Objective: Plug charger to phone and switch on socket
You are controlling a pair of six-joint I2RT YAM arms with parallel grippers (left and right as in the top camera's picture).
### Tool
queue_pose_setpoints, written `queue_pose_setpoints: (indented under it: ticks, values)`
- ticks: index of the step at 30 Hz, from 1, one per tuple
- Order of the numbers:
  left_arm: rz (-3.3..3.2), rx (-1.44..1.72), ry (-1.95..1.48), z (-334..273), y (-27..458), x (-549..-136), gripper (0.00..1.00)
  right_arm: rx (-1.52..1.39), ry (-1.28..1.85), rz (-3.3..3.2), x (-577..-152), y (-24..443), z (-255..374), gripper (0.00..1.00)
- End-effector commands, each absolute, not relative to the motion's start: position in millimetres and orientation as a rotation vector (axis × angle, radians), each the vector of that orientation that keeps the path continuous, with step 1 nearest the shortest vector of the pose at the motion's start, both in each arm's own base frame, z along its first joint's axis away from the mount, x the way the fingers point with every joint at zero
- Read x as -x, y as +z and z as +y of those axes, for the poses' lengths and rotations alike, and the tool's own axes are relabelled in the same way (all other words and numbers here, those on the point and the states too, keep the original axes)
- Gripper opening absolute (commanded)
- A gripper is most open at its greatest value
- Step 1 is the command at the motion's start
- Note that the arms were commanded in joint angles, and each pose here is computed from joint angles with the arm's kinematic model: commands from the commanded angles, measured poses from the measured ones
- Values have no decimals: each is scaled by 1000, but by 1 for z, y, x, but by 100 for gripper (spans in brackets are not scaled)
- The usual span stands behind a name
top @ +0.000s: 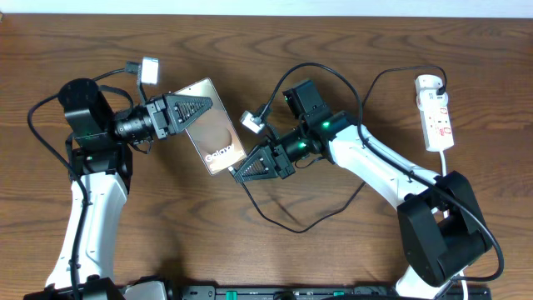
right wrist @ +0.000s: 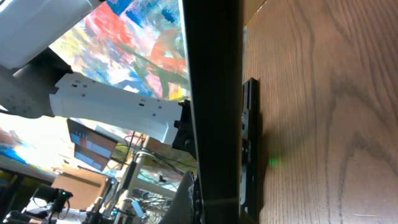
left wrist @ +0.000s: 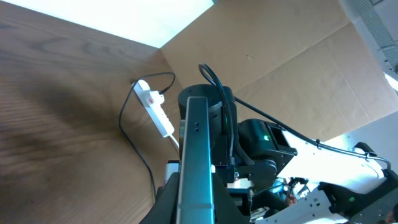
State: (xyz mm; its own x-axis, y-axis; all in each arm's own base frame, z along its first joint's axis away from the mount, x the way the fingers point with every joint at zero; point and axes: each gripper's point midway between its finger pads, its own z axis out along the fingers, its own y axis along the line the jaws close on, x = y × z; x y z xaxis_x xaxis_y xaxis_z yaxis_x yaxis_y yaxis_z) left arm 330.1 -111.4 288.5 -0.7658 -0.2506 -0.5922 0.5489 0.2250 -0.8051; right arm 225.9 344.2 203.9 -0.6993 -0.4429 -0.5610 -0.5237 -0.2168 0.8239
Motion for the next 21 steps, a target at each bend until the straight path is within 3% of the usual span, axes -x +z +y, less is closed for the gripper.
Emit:
queue_pose_setpoints:
  ticks: [1,21]
  values:
    - [1857,-369,-1678,-121,292,-317,7,1201,2095,1889,-230,216,346,1]
    - [1858,-356,-1666,-120,292,-319,7,1188,2064,1927,-233,213,351,1]
